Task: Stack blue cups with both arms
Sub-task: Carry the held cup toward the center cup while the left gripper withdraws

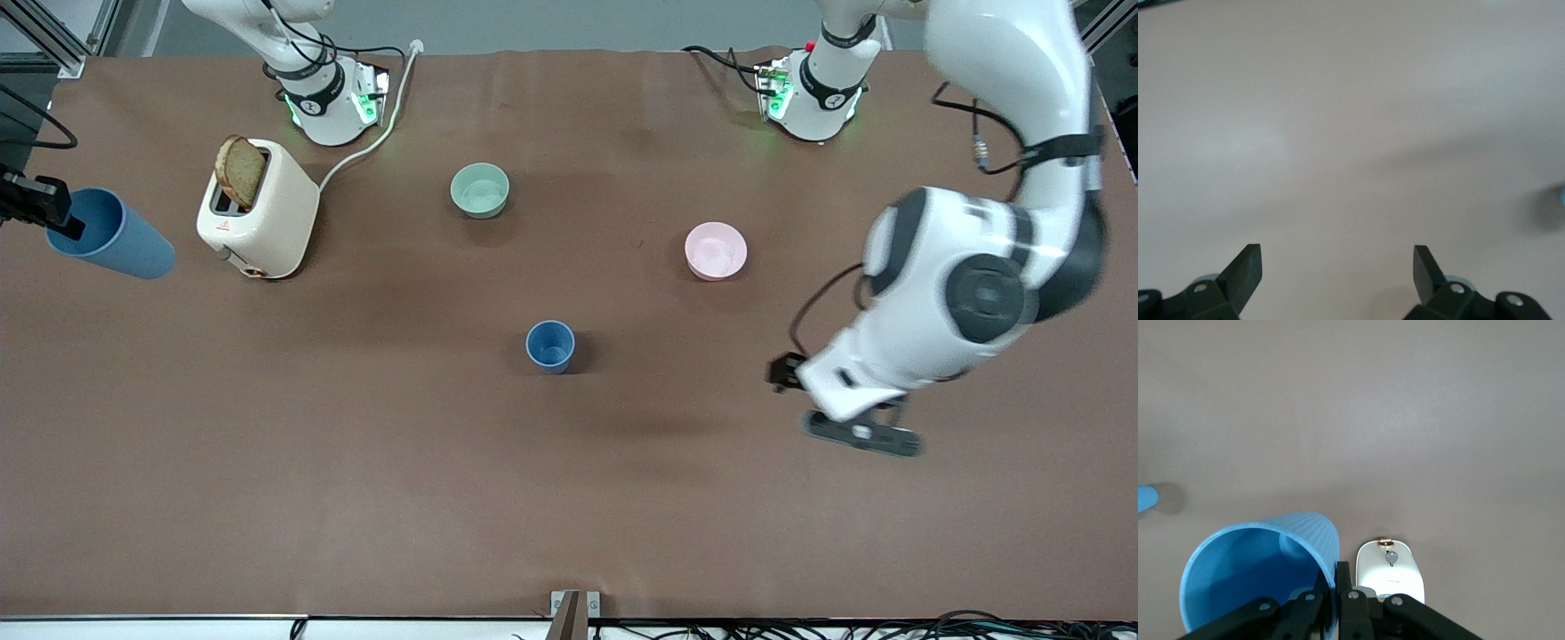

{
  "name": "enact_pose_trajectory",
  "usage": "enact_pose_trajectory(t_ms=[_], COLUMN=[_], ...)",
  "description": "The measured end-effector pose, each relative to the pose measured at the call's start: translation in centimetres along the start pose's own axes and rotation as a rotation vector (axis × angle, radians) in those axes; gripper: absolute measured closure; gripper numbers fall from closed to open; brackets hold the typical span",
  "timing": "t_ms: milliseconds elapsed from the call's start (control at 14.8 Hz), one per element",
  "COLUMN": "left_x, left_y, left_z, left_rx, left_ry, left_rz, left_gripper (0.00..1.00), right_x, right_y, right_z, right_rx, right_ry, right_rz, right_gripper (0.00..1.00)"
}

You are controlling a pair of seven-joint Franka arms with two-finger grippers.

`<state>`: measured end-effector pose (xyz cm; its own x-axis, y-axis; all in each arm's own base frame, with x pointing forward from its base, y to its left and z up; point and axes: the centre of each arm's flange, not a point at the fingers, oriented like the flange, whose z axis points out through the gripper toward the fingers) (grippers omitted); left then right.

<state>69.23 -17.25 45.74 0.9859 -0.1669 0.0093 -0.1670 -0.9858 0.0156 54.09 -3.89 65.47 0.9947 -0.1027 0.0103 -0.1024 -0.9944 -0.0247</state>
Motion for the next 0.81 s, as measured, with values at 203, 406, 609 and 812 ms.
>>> enact_pose_trajectory(t_ms=[203,406,609,812], left_x=[-1.3,-3.9,-7.0,-8.7], left_y=[-5.2,-10.0,-16.0,-18.1], left_z=[-4.7,-10.7,-14.8,-16.6], left_rx=[0.009,0.023,0.033,0.045], left_ry=[0.024,0.086,0.131,0.144], left_rz=[-0.137,-0.235,-0.330,-0.297], left_gripper=[0.00,0.00,0.00,0.00], right_x=[0.2,0.4,0.9,1.8], right_y=[-0.6,-3.6,-8.9,-15.3], right_z=[0.0,0.4,1.8,4.5], right_rx=[0.004,0.011,0.050,0.097], right_ry=[0.013,0.033,0.045,0.053], right_rz=[0.017,0.029,0.047,0.042], right_gripper=[0.95,0.95,0.95,0.95])
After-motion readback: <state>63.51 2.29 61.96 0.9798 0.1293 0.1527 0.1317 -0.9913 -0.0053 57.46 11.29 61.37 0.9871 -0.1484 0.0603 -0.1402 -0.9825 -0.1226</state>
